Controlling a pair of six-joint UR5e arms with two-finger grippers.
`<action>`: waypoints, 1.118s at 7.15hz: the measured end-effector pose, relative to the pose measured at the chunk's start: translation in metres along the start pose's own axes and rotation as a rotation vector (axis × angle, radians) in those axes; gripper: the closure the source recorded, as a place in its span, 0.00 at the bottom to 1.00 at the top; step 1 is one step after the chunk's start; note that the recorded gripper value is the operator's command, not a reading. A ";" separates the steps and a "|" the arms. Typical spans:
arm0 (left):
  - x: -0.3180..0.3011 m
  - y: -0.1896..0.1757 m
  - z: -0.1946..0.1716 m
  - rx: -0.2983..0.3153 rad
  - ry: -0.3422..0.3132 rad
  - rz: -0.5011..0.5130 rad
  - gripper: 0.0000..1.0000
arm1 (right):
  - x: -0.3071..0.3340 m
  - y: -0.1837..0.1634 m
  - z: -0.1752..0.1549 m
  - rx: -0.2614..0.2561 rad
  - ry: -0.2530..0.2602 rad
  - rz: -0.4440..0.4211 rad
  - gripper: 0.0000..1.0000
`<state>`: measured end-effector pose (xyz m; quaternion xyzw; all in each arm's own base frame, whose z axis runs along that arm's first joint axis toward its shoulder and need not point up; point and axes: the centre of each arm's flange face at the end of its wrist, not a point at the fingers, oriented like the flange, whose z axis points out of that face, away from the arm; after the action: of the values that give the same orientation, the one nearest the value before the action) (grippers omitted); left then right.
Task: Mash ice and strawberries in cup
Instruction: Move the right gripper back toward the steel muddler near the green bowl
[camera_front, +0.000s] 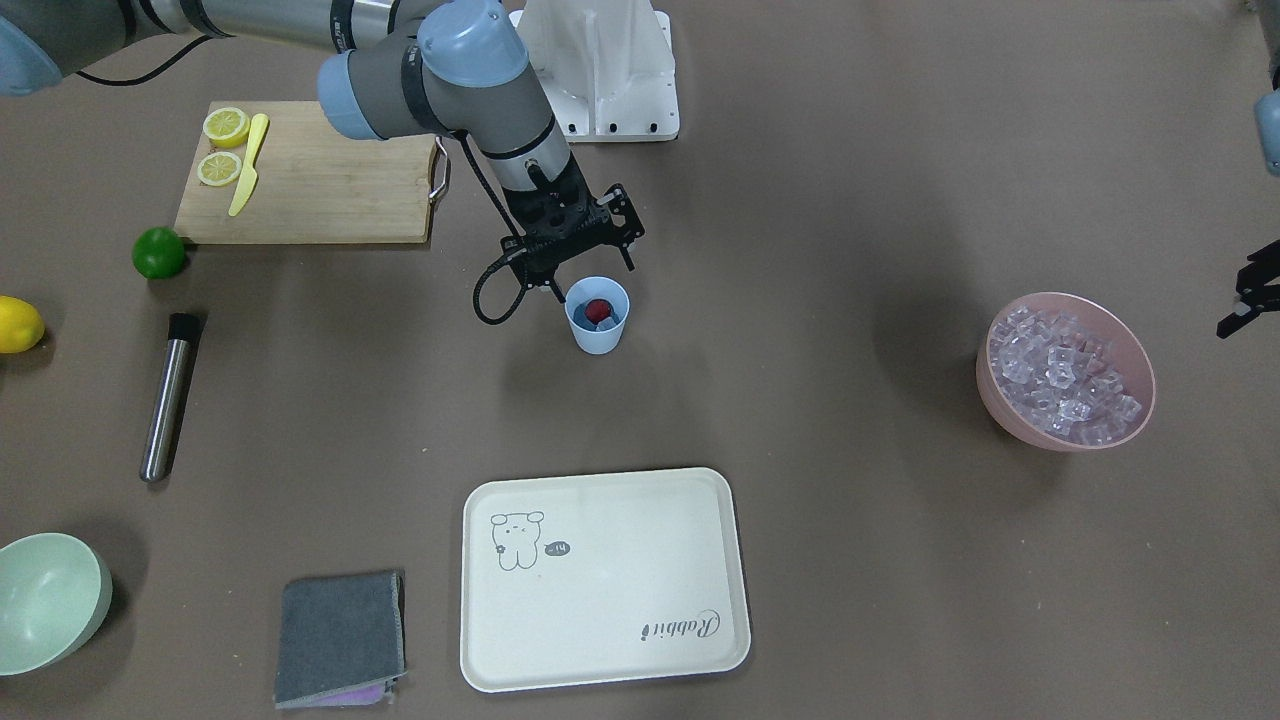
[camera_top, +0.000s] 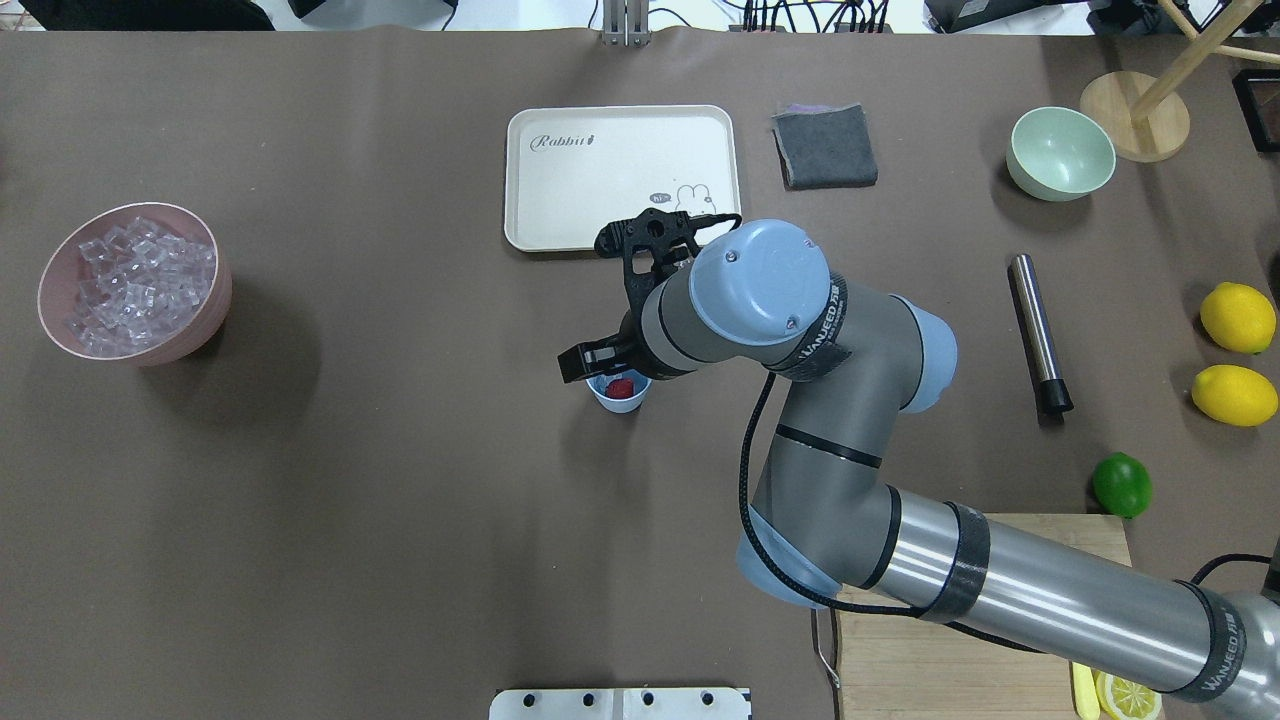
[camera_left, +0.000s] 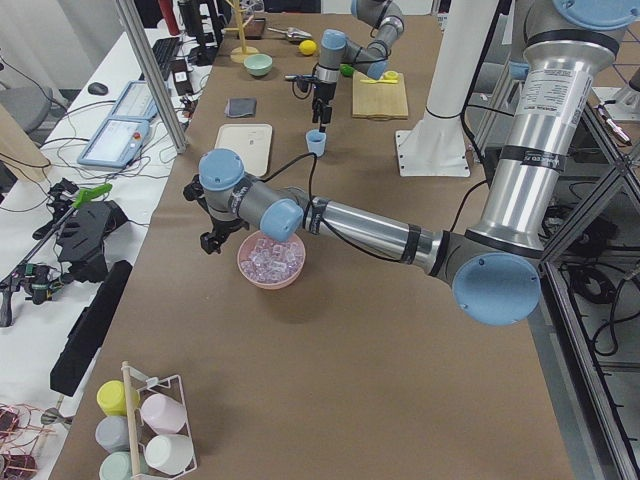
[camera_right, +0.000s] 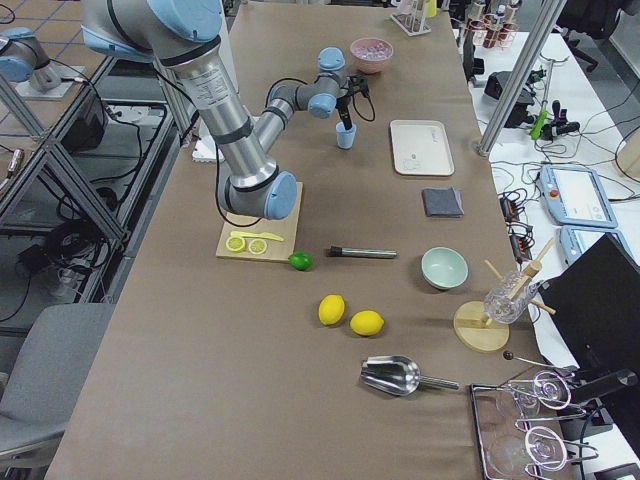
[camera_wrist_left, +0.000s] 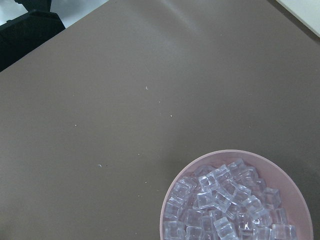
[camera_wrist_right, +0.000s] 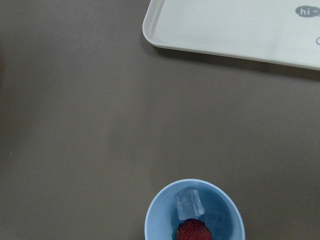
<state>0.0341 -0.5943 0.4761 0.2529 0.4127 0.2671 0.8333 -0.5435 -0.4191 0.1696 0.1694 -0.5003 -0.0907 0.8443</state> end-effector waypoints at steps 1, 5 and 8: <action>0.000 0.000 -0.002 0.009 -0.004 0.008 0.03 | 0.010 -0.010 -0.010 -0.002 -0.007 0.011 0.00; 0.003 0.000 -0.006 0.022 -0.009 0.023 0.03 | 0.127 -0.031 -0.048 -0.051 0.044 0.104 0.00; 0.005 -0.003 -0.005 0.018 -0.005 0.021 0.03 | 0.217 -0.055 -0.078 -0.105 0.167 0.203 0.00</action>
<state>0.0330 -0.5927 0.4686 0.2653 0.4101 0.2715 0.8293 -0.3699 -0.5248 0.2911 0.0805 -0.4374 -0.0163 0.8955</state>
